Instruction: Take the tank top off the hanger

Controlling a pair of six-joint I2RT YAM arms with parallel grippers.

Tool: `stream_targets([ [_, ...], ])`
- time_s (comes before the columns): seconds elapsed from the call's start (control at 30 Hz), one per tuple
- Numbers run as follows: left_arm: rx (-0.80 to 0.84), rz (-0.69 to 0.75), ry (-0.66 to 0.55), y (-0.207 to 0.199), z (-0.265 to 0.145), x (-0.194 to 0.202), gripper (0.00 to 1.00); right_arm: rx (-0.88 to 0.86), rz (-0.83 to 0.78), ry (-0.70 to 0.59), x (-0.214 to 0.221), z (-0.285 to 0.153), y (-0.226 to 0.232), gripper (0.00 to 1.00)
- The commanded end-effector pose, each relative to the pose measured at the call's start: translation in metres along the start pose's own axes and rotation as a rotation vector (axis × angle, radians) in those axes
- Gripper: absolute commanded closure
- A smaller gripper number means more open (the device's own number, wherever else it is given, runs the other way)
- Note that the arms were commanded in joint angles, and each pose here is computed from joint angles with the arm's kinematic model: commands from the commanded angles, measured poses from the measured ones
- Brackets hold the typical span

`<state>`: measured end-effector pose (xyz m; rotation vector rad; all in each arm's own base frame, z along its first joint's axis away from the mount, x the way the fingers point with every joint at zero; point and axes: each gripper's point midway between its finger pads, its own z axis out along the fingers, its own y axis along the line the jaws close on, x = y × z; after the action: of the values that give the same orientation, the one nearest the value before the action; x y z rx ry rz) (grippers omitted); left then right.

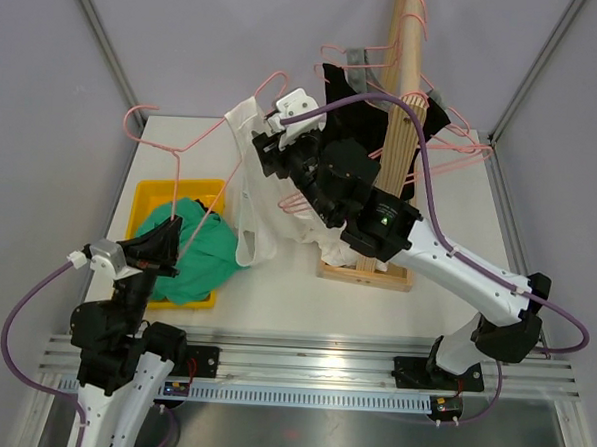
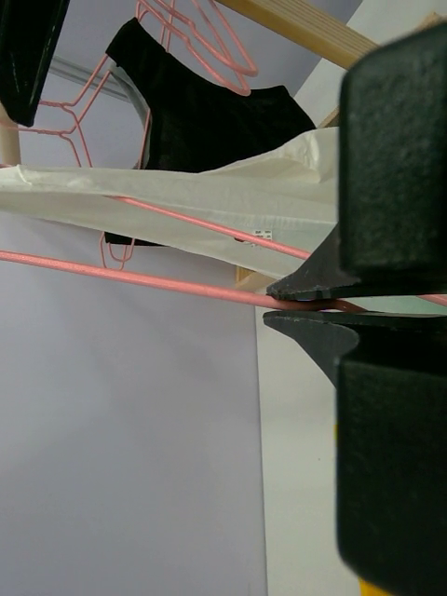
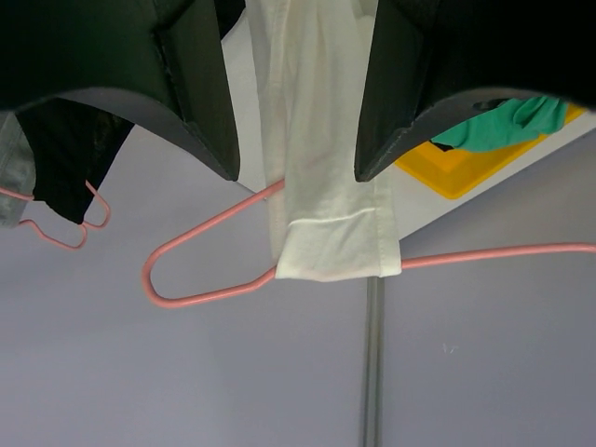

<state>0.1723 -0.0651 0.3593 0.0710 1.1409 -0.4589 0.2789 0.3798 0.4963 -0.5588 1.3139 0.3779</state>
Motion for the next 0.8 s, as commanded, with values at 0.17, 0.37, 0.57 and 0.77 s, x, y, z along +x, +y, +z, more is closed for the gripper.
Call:
stream_targets([
  [0.17,0.055,-0.005,-0.147,-0.016,-0.023,-0.047,1.00,-0.078,0.074,-0.029,0.003,0.022,0.023,0.40],
  [0.37,0.060,0.002,-0.157,-0.018,-0.025,-0.049,1.00,-0.077,0.064,0.010,0.020,0.036,0.031,0.46],
  [0.57,0.056,0.010,-0.159,-0.017,-0.027,-0.051,1.00,-0.053,0.068,0.035,0.034,0.043,0.025,0.88],
  [0.77,0.037,0.036,-0.140,-0.015,-0.032,-0.053,1.00,-0.010,0.044,0.054,0.037,0.044,0.013,1.00],
])
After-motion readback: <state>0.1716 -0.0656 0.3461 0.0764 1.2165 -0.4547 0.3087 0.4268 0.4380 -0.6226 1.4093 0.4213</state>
